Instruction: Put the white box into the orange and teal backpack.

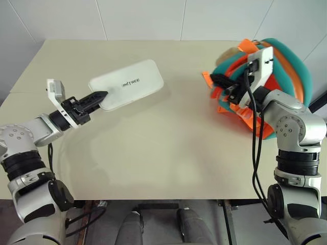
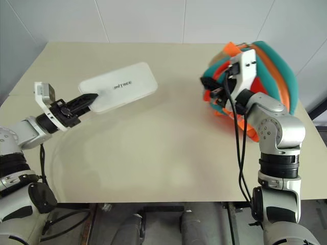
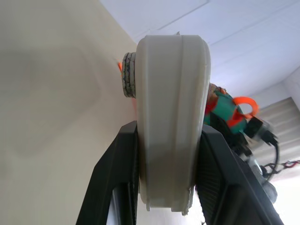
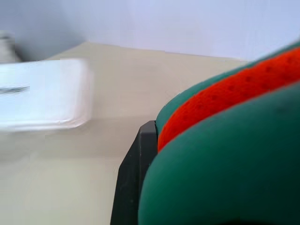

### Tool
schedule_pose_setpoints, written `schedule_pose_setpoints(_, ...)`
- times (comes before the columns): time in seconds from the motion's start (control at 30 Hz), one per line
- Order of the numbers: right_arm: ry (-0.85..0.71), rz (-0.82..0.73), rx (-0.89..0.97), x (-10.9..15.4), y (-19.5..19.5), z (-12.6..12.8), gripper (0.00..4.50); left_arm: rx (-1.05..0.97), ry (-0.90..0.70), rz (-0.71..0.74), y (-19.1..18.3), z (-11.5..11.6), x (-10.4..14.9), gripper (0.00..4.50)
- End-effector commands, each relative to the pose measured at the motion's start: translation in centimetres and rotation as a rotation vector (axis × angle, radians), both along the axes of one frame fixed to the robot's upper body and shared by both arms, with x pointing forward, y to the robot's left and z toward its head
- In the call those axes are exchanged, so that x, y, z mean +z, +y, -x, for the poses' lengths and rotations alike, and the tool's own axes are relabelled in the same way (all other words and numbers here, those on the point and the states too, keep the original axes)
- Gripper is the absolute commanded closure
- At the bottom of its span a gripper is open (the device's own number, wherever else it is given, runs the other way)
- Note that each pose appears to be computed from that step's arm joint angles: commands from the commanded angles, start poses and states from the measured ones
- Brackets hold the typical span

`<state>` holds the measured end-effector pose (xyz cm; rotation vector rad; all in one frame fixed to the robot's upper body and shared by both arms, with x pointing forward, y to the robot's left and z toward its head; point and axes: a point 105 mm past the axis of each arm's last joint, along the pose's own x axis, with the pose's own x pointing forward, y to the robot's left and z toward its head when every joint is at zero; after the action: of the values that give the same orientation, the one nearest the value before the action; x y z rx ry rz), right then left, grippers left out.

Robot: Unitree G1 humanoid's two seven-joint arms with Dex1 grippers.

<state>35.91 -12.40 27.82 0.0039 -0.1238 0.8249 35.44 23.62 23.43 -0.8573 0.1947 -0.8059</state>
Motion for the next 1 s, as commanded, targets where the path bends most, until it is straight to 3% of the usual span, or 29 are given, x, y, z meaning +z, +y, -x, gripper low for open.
schedule_pose_setpoints(0.03,-0.127,0.038,0.322,3.1,4.6,5.5,4.5,0.047,-0.107,-0.034,1.6,-0.2,2.9,3.26)
schedule_pose_setpoints(0.23,-0.146,0.078,0.54,3.9,6.4,9.4,4.5,0.073,-0.138,-0.079,3.1,-0.7,3.9,3.26)
schedule_pose_setpoints(0.57,-0.076,0.239,0.792,1.6,5.7,14.2,4.5,0.021,-0.168,-0.162,3.6,-0.3,4.1,3.26)
schedule_pose_setpoints(0.83,-0.048,0.252,0.834,1.8,4.2,15.1,4.5,-0.042,-0.187,-0.224,3.7,0.8,4.5,3.26)
schedule_pose_setpoints(1.0,0.004,0.291,0.775,0.9,3.0,14.0,4.5,-0.106,-0.267,-0.258,3.6,2.1,6.2,3.26)
